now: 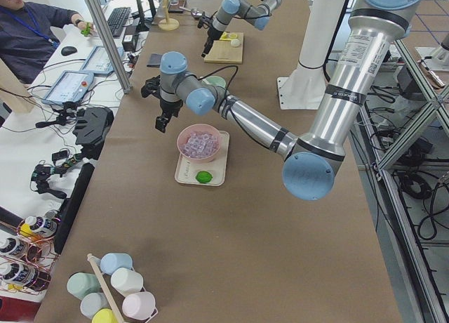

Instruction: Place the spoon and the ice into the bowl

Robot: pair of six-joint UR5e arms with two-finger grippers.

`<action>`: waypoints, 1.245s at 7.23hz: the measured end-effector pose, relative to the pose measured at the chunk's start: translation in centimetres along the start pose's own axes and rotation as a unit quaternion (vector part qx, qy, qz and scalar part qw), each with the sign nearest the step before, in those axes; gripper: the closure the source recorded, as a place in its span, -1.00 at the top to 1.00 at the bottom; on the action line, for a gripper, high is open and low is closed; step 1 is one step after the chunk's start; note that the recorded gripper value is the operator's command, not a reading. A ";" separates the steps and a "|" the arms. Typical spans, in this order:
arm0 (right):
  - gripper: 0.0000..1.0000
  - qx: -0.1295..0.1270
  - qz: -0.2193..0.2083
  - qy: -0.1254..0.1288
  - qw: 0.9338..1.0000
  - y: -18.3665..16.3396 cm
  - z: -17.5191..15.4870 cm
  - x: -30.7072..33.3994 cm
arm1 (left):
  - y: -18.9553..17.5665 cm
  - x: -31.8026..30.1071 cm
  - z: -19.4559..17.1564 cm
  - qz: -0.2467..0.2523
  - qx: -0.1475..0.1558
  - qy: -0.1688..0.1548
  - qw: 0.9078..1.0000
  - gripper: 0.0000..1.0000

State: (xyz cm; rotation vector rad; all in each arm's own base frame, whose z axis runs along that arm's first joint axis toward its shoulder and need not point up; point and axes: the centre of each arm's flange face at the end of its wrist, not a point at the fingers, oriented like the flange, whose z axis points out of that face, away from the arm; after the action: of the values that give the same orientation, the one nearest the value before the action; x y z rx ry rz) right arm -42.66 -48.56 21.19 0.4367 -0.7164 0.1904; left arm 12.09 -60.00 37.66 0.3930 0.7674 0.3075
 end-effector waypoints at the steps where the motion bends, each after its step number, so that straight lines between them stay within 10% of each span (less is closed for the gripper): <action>1: 1.00 -0.035 -0.043 -0.008 0.998 -2.9 -0.8 5.5 | 0.2 -4.5 -3.0 0.001 -0.034 -0.020 0.999 0.96; 4: 1.00 -0.115 -0.121 -0.010 0.986 -8.0 -0.9 24.0 | 10.0 -15.1 -3.2 -0.062 -0.145 -0.036 0.987 0.96; 7: 1.00 -0.185 -0.101 0.064 0.975 -4.7 3.3 41.6 | 18.2 -20.1 1.0 -0.120 -0.178 -0.049 0.975 0.96; 9: 1.00 -0.216 -0.120 0.069 0.967 -4.4 4.0 49.9 | 19.8 -21.7 1.5 -0.144 -0.177 -0.035 0.973 0.96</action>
State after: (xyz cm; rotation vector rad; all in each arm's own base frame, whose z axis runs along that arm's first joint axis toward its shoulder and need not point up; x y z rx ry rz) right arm -6.67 -53.24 55.89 0.0881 -0.5426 -0.1620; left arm -4.09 -51.70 60.72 -0.0452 0.6737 0.1513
